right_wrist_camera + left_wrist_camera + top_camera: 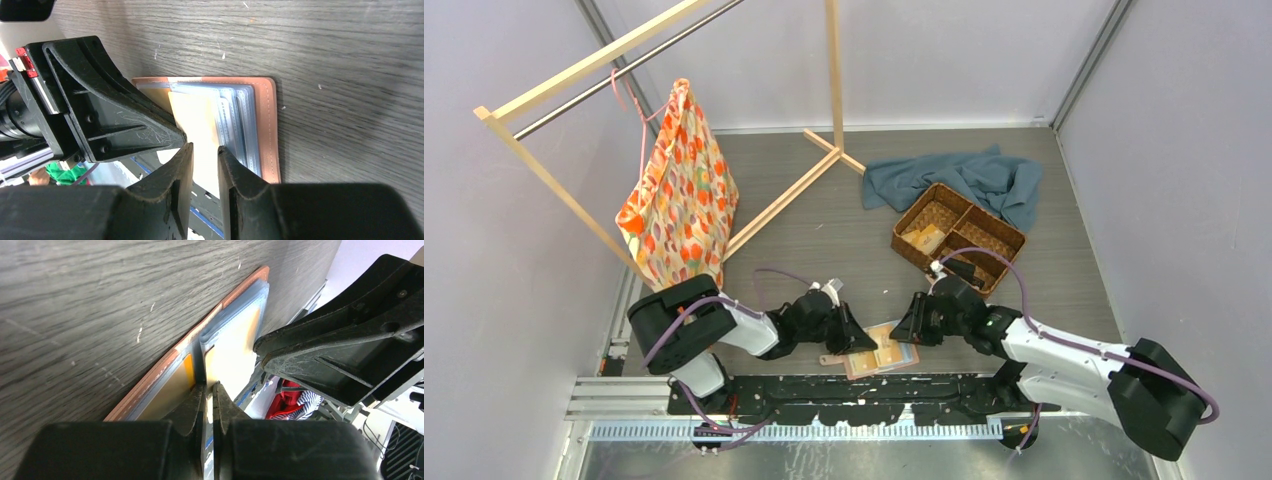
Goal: Take the credit cards out of the card holder
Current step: Remove the credit card from the card holder.
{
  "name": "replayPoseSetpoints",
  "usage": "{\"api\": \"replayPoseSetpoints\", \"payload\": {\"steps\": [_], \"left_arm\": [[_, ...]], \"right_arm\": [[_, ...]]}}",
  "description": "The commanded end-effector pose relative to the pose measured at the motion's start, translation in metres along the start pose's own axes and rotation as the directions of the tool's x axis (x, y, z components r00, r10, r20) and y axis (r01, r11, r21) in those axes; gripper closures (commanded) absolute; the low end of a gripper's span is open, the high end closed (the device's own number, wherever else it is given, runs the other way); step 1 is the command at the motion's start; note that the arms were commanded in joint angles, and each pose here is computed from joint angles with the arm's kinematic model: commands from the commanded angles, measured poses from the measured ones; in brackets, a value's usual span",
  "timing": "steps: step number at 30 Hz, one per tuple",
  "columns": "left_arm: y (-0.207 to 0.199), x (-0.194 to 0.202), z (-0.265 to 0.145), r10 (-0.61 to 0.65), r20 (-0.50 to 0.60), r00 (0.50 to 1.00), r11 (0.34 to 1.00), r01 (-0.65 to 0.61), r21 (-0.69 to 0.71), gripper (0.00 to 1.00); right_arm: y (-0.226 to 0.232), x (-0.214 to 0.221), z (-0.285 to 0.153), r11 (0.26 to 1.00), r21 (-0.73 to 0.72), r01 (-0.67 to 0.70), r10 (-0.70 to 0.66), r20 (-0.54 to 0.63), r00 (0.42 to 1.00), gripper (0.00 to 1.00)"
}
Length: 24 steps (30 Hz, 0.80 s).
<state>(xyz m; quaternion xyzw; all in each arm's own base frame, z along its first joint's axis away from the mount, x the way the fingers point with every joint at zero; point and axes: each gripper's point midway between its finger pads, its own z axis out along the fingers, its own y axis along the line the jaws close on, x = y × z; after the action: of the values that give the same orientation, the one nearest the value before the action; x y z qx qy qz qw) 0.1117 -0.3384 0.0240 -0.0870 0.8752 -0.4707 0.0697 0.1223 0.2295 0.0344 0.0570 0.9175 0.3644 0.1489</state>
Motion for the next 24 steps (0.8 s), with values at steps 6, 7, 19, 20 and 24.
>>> {"api": "replayPoseSetpoints", "payload": {"steps": [6, 7, 19, 20, 24], "left_arm": [[0.004, -0.007, -0.014, 0.057, 0.048, 0.997, 0.998, -0.058, 0.02, 0.99], [0.008, -0.007, -0.015, 0.067, 0.044, 0.997, 0.998, -0.067, 0.003, 0.99], [0.028, -0.005, -0.029, 0.102, 0.012, 0.995, 0.993, -0.101, -0.064, 0.99], [0.029, -0.006, -0.03, 0.105, 0.007, 0.994, 0.992, -0.104, -0.067, 1.0], [0.033, -0.005, -0.034, 0.112, -0.01, 0.994, 0.991, -0.113, -0.076, 1.0]], "right_arm": [[-0.033, 0.02, 0.005, 0.995, 0.096, -0.041, 0.045, -0.046, 0.998, 0.72], [-0.034, 0.021, 0.006, 0.995, 0.096, -0.041, 0.046, -0.046, 0.998, 0.72], [-0.035, 0.02, 0.009, 0.994, 0.098, -0.046, 0.05, -0.041, 0.998, 0.74], [-0.035, 0.019, 0.008, 0.994, 0.097, -0.046, 0.049, -0.036, 0.998, 0.74], [-0.035, 0.018, 0.007, 0.994, 0.102, -0.04, 0.044, -0.03, 0.999, 0.74]]}}
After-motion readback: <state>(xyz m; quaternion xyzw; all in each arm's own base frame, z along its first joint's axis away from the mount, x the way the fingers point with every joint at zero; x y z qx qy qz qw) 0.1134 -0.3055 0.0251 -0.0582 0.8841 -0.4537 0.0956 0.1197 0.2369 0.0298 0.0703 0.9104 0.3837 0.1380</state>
